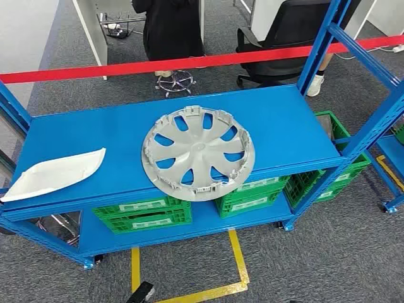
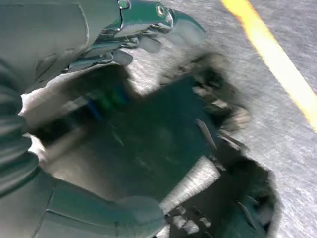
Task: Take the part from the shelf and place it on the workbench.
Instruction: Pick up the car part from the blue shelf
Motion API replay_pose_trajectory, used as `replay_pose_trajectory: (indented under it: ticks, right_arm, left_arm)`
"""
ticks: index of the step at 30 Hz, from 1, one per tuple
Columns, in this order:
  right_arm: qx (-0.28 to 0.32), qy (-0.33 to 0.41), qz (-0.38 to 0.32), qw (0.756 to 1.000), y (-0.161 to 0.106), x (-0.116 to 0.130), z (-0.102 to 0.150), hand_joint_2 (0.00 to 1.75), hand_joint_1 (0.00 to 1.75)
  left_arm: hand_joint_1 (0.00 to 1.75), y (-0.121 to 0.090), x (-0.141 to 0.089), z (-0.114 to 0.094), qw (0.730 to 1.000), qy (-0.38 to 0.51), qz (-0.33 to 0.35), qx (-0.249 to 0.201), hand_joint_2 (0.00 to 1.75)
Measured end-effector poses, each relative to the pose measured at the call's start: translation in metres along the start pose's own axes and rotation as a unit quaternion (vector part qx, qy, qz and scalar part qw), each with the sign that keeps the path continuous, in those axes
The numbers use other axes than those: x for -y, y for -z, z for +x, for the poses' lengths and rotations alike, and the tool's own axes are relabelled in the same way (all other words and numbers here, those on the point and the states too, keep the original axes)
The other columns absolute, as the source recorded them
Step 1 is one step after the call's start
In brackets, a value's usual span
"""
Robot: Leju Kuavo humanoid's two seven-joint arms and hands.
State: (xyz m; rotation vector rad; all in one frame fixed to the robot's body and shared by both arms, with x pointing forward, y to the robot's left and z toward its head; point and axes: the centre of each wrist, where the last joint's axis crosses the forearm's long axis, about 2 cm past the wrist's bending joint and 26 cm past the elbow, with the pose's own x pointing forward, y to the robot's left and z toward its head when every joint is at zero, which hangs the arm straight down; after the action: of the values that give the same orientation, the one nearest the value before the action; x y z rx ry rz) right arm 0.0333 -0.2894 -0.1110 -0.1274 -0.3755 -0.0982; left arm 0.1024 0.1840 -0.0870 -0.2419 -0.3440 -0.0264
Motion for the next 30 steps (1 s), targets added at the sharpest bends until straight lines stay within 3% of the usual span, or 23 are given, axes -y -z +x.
replay_pose_trajectory:
  ticks: [13, 17, 20, 23, 27, 30]
  right_arm:
    - [0.074, 0.004, -0.088, 0.993, 0.003, -0.006, 0.014, 1.75, 0.00]
    - [0.147, -0.002, -0.136, 0.980, 0.004, -0.007, 0.018, 1.75, 0.00]
    - [0.257, -0.001, -0.201, 0.945, 0.011, 0.005, 0.046, 1.75, 0.00]
    - [0.350, -0.021, -0.243, 0.904, 0.020, 0.030, 0.103, 1.75, 0.00]
    - [0.457, -0.082, -0.295, 0.835, 0.015, 0.048, 0.165, 1.75, 0.00]
    - [0.511, -0.095, -0.315, 0.794, 0.006, 0.051, 0.192, 1.75, 0.00]
  left_arm:
    - [0.00, 0.003, 0.059, 0.042, 0.998, 0.014, -0.054, 0.011, 1.75]
    - [0.00, 0.003, 0.066, 0.046, 0.998, 0.021, -0.060, 0.012, 1.75]
    - [0.00, 0.003, 0.069, 0.051, 0.994, 0.077, -0.075, 0.013, 1.75]
    - [0.00, 0.003, 0.072, 0.055, 0.990, 0.113, -0.078, 0.013, 1.75]
    - [0.00, 0.003, 0.073, 0.056, 0.988, 0.133, -0.075, 0.012, 1.75]
    - [0.00, 0.003, 0.073, 0.057, 0.988, 0.140, -0.068, 0.021, 1.75]
